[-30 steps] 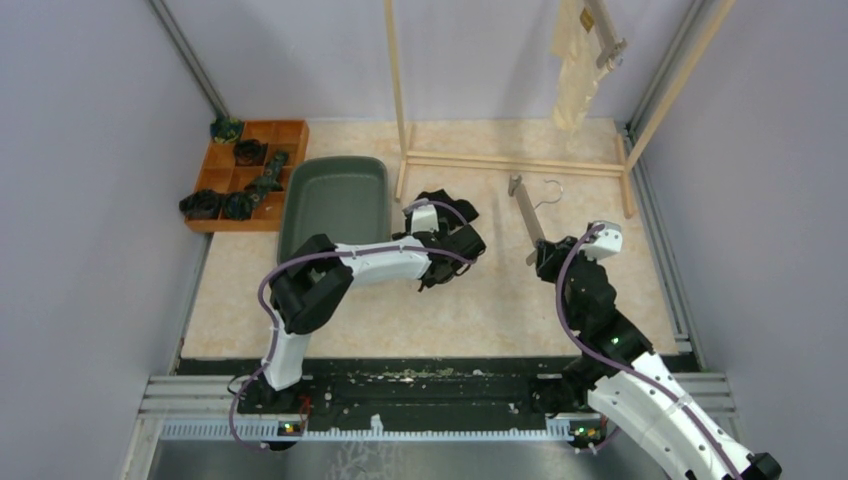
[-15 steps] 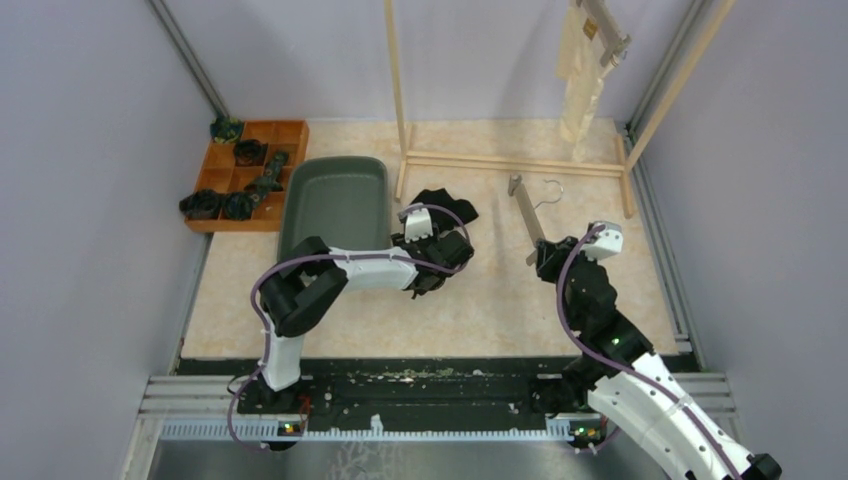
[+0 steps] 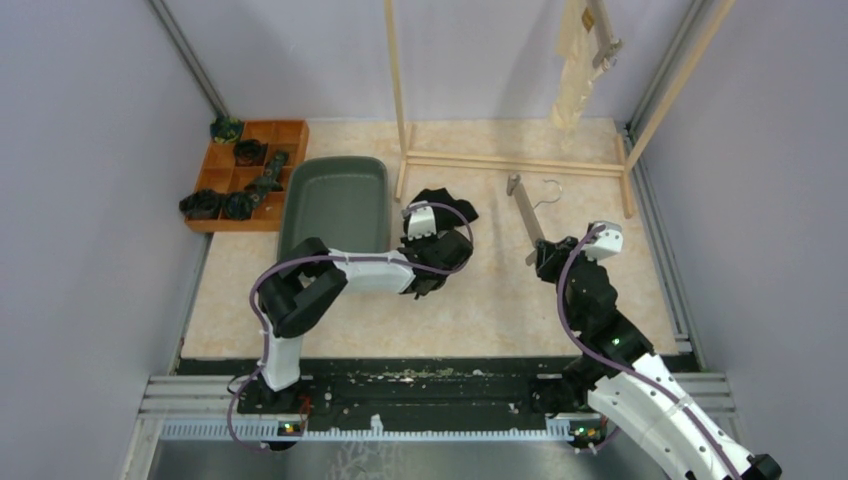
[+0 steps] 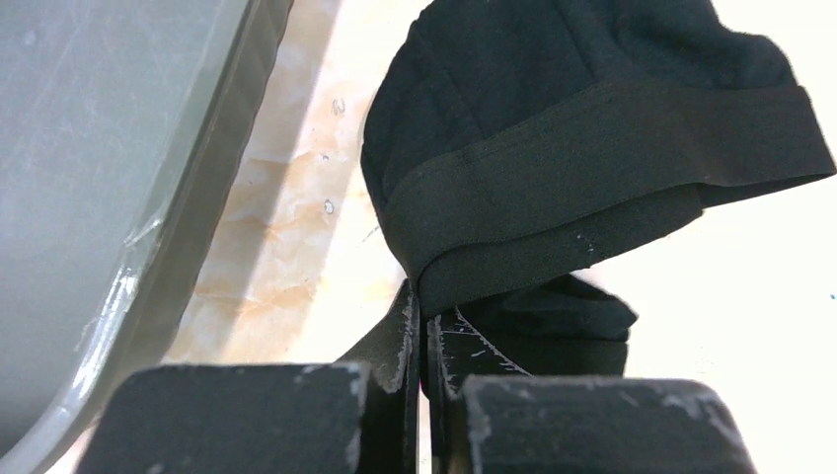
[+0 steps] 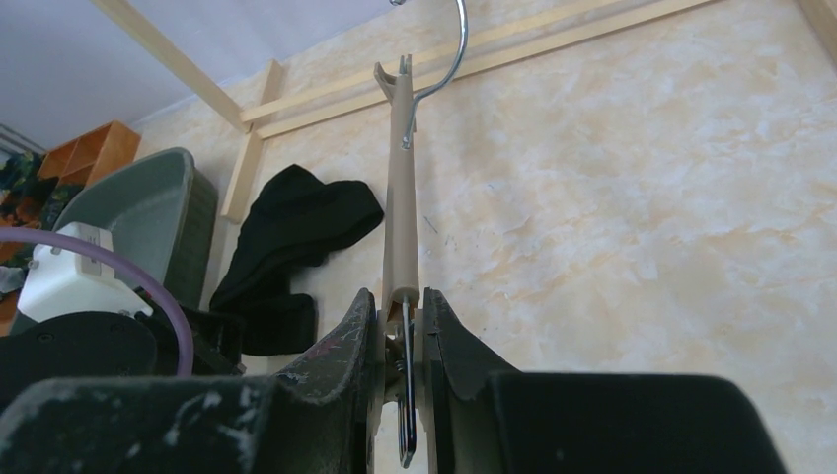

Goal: Clip the underwear to the hanger
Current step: Flatten out the underwear at the center of the board.

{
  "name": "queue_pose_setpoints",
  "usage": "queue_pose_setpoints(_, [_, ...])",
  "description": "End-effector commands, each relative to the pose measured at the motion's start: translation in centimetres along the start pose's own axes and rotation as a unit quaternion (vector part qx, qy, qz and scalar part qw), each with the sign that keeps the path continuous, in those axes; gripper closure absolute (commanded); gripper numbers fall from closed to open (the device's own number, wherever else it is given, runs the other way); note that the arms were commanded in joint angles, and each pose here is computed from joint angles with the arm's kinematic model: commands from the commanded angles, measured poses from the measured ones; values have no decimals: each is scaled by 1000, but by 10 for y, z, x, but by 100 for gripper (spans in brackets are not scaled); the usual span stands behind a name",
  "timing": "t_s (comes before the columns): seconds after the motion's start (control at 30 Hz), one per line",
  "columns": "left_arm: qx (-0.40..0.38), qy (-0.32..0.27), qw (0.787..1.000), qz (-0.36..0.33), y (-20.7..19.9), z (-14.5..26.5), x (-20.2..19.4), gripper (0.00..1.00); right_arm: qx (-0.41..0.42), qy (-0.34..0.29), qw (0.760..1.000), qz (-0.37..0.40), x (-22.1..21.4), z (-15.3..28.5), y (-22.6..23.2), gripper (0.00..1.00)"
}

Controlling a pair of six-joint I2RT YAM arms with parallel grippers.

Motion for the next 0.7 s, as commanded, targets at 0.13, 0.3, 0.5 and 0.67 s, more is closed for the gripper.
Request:
queue_pose_setpoints(0.13, [-55,1,998,11,-31,41,82,100,15,-31,999,-18,13,0,5,100])
queue_pose_setpoints(0.3, [-100,10,995,-27,-37,69,125,100,19,-31,999,-21,13,1,6,100])
queue_pose_setpoints(0.5, [-146,11,986,-85,-31,96,166,100,24,-32,999,-25,13,4,5,100])
queue_pose_setpoints(0.67, [-186,2,977,-105,-27,114,191,100,26,-34,999,-28,14,6,5,100])
Point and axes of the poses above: each gripper's point midway between its finger pads, its own z axis back along the fingers, its own y axis along the line the jaws close on, x = y × z, the point moved 8 cm from there along z, back along the fingers, and after that the axes turned 15 degrees about z, right-handed, at the moved point
